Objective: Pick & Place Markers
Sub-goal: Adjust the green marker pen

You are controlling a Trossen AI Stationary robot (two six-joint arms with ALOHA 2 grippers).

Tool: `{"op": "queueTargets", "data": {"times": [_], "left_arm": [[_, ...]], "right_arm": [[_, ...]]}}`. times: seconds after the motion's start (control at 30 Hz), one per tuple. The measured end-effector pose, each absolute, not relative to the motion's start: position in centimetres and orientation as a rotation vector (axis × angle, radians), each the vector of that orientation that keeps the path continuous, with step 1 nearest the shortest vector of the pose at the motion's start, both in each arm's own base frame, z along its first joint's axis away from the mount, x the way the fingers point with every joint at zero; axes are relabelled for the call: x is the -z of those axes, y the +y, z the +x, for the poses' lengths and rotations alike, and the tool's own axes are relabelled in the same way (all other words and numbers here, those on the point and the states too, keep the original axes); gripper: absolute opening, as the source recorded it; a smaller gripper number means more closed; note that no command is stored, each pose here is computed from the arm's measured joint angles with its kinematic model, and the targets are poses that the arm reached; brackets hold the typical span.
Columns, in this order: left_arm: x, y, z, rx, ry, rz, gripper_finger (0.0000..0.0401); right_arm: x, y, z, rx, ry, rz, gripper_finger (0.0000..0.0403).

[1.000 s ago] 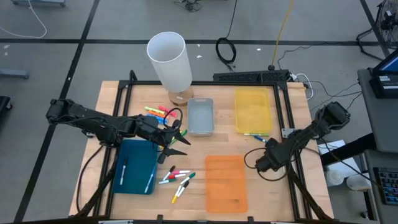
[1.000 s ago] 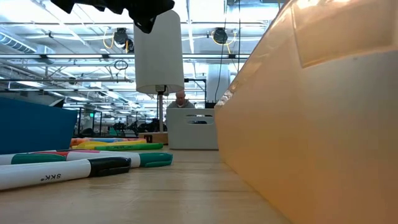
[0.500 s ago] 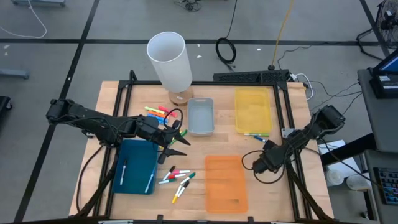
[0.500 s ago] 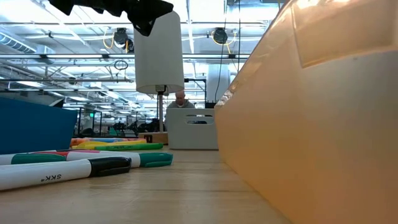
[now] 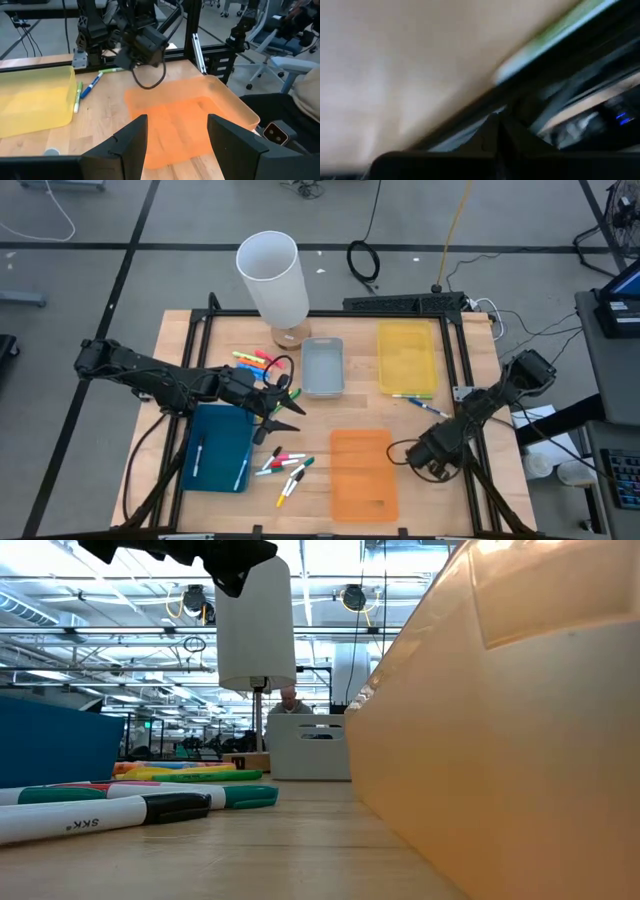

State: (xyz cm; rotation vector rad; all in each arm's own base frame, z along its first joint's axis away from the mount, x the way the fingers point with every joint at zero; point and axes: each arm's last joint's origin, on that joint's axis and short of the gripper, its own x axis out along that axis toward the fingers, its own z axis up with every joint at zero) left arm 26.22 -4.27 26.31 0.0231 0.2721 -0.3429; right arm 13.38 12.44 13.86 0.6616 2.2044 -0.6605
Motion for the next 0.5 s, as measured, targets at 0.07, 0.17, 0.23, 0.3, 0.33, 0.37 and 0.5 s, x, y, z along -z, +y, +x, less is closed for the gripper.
{"op": "queueTargets", "data": {"times": [0.07, 0.17, 0.23, 0.3, 0.33, 0.37, 0.5], "left_arm": [[-26.3, -4.3, 26.2, 0.343, 0.276, 0.022, 0.0212], [-26.3, -4.3, 26.2, 0.342, 0.277, 0.022, 0.0212], [-26.3, -4.3, 26.2, 0.343, 0.277, 0.024, 0.0212], [-26.3, -4.3, 26.2, 0.343, 0.274, 0.025, 0.0212], [-26.3, -4.3, 26.2, 0.343, 0.272, 0.025, 0.0212], [-26.3, -4.3, 26.2, 0.343, 0.273, 0.026, 0.0212], [-26.3, -4.3, 26.2, 0.343, 0.274, 0.026, 0.0212]], "right_arm": [[-13.4, 12.6, 13.1, 0.658, 2.205, 0.678, 0.0000], [-12.3, 12.7, 13.0, 0.641, 2.147, 0.709, 0.0000], [-11.9, 12.7, 12.7, 0.681, 2.123, 0.707, 0.0000], [-11.5, 12.2, 12.0, 0.764, 2.115, 0.687, 0.0000], [-11.3, 11.9, 11.6, 0.807, 2.114, 0.682, 0.0000], [-11.1, 11.7, 11.4, 0.844, 2.109, 0.676, 0.0000], [-10.7, 10.9, 11.0, 0.944, 2.029, 0.626, 0.0000]]}}
